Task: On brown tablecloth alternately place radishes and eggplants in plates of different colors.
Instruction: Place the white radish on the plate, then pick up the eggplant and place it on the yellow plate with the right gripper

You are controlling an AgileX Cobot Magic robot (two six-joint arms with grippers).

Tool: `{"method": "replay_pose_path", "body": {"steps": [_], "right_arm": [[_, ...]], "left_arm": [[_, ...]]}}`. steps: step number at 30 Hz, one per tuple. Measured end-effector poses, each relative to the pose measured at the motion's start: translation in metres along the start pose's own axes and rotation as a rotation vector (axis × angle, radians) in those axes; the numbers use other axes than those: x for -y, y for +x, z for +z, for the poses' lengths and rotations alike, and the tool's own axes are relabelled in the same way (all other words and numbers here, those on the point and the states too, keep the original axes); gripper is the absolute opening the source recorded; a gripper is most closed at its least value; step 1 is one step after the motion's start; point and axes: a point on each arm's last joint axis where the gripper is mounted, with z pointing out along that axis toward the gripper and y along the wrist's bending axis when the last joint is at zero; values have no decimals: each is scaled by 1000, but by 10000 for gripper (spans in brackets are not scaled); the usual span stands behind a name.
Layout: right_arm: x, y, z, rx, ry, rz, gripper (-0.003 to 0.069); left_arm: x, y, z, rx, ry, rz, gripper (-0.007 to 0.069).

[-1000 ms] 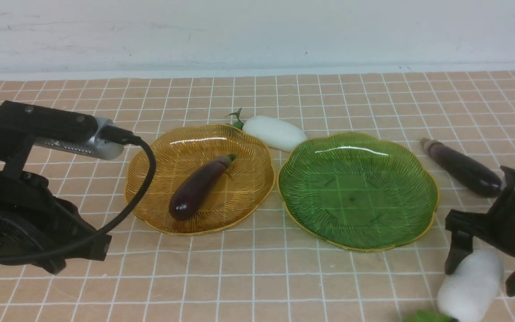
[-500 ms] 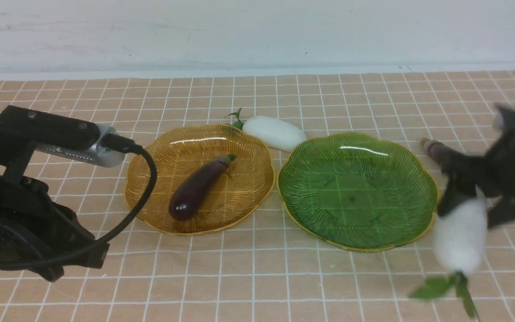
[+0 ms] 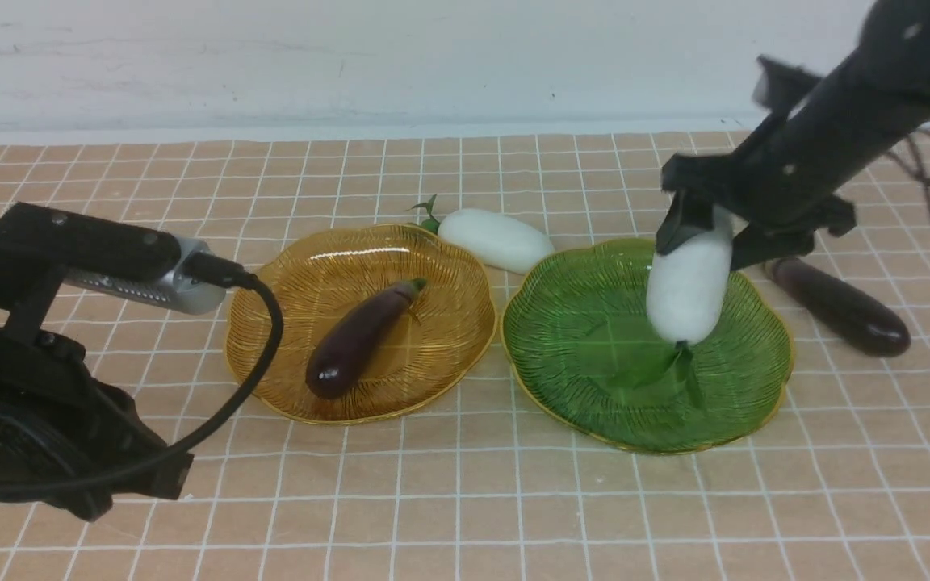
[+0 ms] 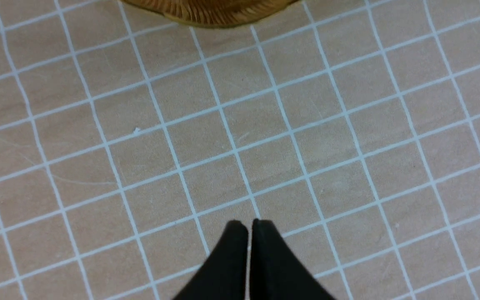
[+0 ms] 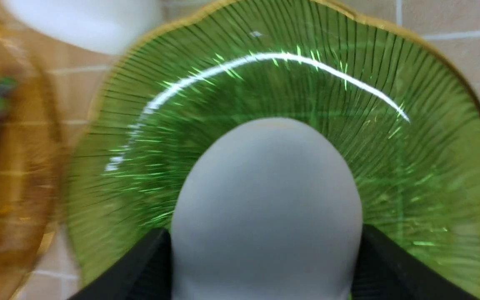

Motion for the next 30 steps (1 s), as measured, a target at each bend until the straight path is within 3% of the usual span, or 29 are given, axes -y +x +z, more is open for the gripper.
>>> {"method": "replay_pose_path", "body": {"steps": [5,9,13,19,25,30], "right_arm": [[4,-3,29,-123,22,3,494],[2,-2,26,-163,26,-4,566],[-3,-10,16,-133,17,-40,622],[-10,-22,-2,-61,4,-98,625],[-7,-28,-37,36,132,-210,526],[32,-41,-62,99,359,-246,261]], "left_arm": [[0,2,0,-22,0,0,-4],[0,2,0,-22,0,0,-4],[0,2,0,-22,0,0,-4],[0,2,0,-22,0,6,-4],[0,2,0,-24,1,29,-4],[0,3,0,-28,1,47,-4]]}}
